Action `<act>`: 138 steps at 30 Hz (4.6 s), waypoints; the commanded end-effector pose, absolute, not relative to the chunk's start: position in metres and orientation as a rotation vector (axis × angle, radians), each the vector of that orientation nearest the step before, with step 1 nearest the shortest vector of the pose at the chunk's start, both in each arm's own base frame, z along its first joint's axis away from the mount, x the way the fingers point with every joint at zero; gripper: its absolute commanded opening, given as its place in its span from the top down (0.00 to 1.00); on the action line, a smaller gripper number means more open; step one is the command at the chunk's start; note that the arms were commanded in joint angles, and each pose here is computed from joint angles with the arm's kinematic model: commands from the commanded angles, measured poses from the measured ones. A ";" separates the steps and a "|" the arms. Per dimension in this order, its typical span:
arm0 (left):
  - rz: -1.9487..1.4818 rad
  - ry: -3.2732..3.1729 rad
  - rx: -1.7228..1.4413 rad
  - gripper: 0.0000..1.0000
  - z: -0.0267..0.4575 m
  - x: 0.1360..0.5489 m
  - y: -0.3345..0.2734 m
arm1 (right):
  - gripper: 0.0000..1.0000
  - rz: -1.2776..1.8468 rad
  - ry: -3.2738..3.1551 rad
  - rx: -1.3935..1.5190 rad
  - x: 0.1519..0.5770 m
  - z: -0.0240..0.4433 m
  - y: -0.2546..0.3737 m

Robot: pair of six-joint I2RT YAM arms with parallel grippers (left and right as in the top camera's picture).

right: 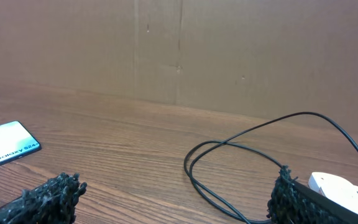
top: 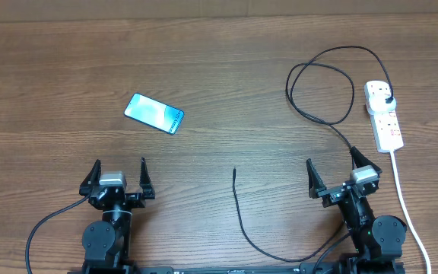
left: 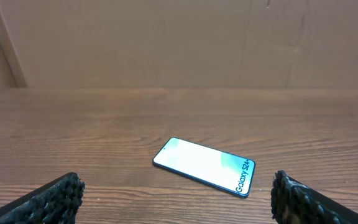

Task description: Plug charger to phone and switch on socket

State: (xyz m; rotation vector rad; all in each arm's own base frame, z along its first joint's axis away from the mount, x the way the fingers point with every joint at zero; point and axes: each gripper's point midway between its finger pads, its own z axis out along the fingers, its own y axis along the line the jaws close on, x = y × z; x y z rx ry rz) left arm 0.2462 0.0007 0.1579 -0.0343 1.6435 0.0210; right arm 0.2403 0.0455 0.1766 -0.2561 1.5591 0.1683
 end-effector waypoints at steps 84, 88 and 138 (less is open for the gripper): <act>-0.026 1.645 -0.015 0.00 0.157 0.246 -0.006 | 0.00 0.169 1.553 -0.259 0.240 0.175 0.046; -0.027 1.639 -0.016 0.00 0.164 0.245 -0.006 | 0.00 0.169 1.553 -0.259 0.240 0.175 0.046; -0.361 2.447 -0.236 0.00 0.176 0.374 -0.051 | 0.00 0.168 1.553 -0.260 0.240 0.175 0.046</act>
